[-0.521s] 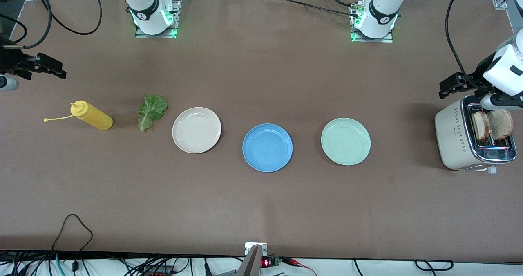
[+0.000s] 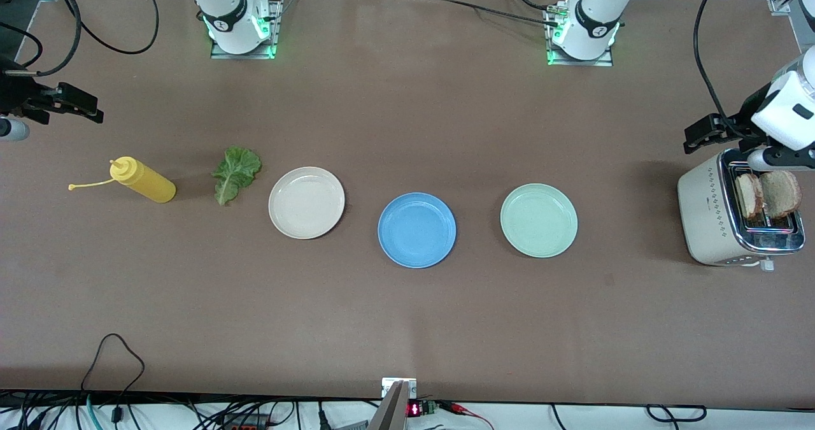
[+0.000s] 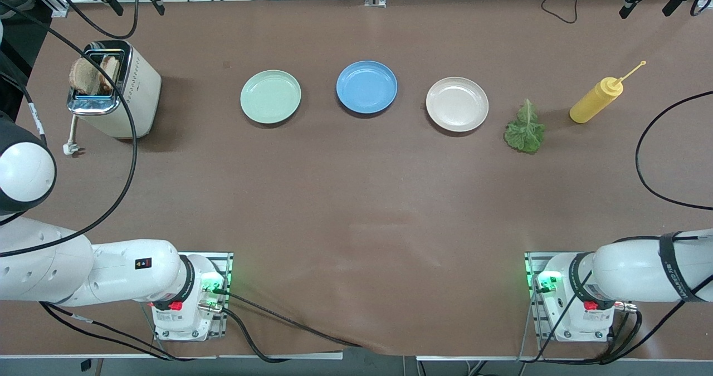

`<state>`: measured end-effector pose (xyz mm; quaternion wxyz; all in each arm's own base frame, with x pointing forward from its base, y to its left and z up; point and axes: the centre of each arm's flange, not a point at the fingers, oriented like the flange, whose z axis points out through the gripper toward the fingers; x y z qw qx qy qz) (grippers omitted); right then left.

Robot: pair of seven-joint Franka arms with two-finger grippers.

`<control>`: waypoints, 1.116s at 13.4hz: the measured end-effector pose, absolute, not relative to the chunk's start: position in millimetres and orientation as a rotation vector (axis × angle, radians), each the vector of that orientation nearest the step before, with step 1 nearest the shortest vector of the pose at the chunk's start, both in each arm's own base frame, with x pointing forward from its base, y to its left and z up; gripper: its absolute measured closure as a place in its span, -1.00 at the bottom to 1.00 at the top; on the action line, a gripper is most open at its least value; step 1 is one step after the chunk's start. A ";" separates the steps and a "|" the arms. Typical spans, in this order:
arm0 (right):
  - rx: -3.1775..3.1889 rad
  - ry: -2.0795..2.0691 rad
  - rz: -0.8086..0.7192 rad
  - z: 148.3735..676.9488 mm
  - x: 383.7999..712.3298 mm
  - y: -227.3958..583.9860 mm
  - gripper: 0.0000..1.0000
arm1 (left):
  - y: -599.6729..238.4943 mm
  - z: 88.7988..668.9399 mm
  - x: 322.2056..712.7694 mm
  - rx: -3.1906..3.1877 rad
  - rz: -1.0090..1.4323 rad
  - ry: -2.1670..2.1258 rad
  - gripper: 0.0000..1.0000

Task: Make sandwich in blue plate with both arms
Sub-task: 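Reach the right gripper to the lettuce while the left gripper reaches the toaster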

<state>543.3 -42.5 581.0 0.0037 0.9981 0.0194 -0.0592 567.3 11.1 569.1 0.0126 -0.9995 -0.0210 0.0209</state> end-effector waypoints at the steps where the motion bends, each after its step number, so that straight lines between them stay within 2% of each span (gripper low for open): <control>1: 3.128 0.061 -0.186 581.0 543.3 -42.5 -1.00 | 19.9 563.7 568.4 -3.116 0.070 -0.085 -1.00; 9: 3.124 0.070 -0.239 562.7 550.7 -39.6 -1.00 | 172.8 449.4 594.6 -3.165 0.131 0.080 -1.00; 13: 3.107 0.114 -0.395 521.1 561.7 -23.4 -1.00 | 222.5 407.1 587.2 -3.193 0.197 0.072 -1.00; 15: 3.095 0.123 -0.481 501.2 563.3 -19.4 -1.00 | 230.4 391.4 586.3 -3.196 0.231 0.068 -0.89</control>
